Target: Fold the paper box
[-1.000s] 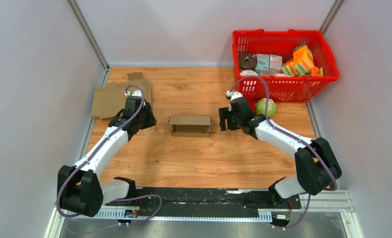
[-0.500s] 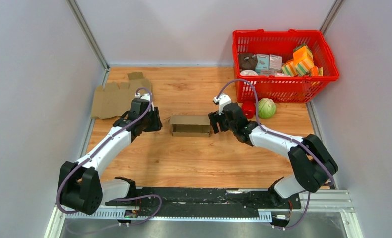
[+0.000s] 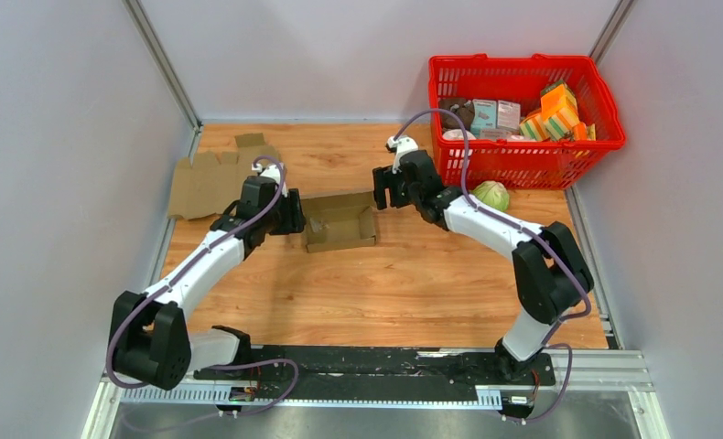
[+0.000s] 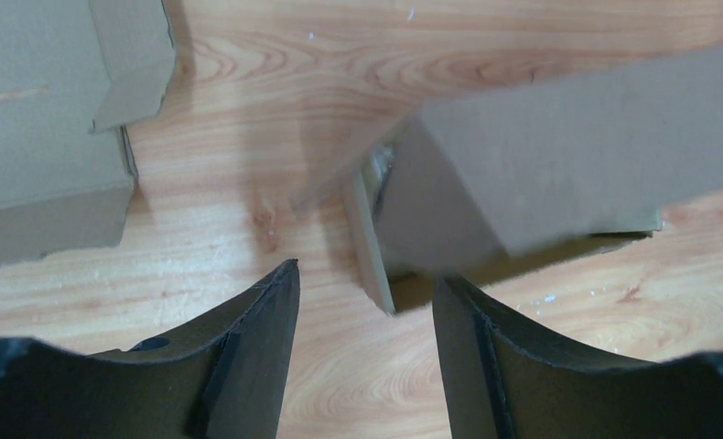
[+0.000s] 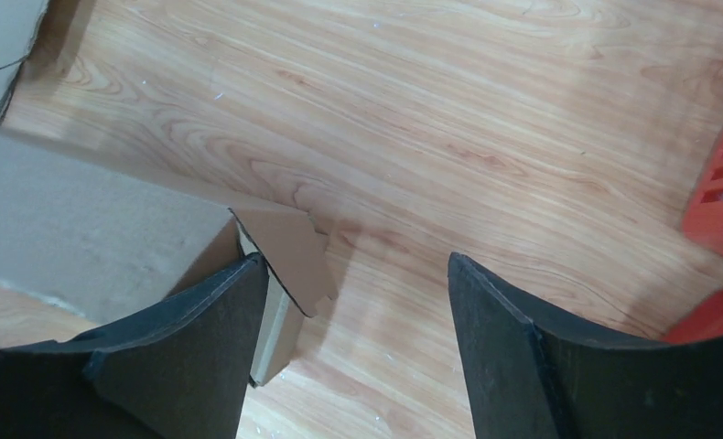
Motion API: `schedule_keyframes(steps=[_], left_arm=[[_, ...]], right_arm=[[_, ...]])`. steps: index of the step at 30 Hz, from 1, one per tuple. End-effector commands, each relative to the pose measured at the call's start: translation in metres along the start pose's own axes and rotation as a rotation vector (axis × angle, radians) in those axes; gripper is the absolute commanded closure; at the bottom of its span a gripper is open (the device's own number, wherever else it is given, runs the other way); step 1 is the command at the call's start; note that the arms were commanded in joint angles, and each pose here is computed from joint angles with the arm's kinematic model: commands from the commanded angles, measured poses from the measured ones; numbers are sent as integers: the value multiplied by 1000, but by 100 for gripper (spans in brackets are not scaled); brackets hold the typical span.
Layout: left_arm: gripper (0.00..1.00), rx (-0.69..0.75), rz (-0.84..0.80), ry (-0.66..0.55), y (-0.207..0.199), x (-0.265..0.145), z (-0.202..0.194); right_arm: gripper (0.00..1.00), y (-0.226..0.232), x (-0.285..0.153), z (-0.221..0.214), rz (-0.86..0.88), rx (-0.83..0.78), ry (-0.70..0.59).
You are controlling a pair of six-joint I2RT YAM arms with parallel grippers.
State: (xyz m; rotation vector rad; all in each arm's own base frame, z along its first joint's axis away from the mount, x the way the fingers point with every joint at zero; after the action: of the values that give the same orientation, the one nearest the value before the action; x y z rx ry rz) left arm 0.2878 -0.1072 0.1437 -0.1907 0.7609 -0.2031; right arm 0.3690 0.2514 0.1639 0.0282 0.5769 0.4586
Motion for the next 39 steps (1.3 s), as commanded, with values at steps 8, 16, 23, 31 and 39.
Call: schedule_keyframes(steps=[8, 16, 23, 31, 39], left_arm=[[31, 7, -20, -132, 8, 14, 57], [38, 88, -42, -136, 9, 31, 63], [61, 106, -63, -144, 5, 38, 69], [82, 94, -71, -152, 4, 36, 69], [96, 79, -84, -137, 3, 35, 62]], right_arm=[[29, -13, 28, -2, 136, 81, 137], [29, -11, 37, 7, 185, 108, 159], [29, -10, 8, -4, 157, 132, 202], [27, 15, 8, -31, 114, 2, 171], [35, 34, 30, -32, 90, -84, 168]])
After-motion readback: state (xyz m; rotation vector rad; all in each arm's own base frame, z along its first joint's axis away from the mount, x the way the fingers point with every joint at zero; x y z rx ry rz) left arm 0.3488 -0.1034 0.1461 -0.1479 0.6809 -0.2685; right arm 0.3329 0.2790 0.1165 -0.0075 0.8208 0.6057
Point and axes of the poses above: each gripper's point midway between its finger pads, its own x axis out along the fingers, its own y axis along the line the jaws close on, z = x × y, the point moved 4 cm from there along -x, back along the fingers, and after that the axes turned 1 degree about x, right-handed, at the moved point
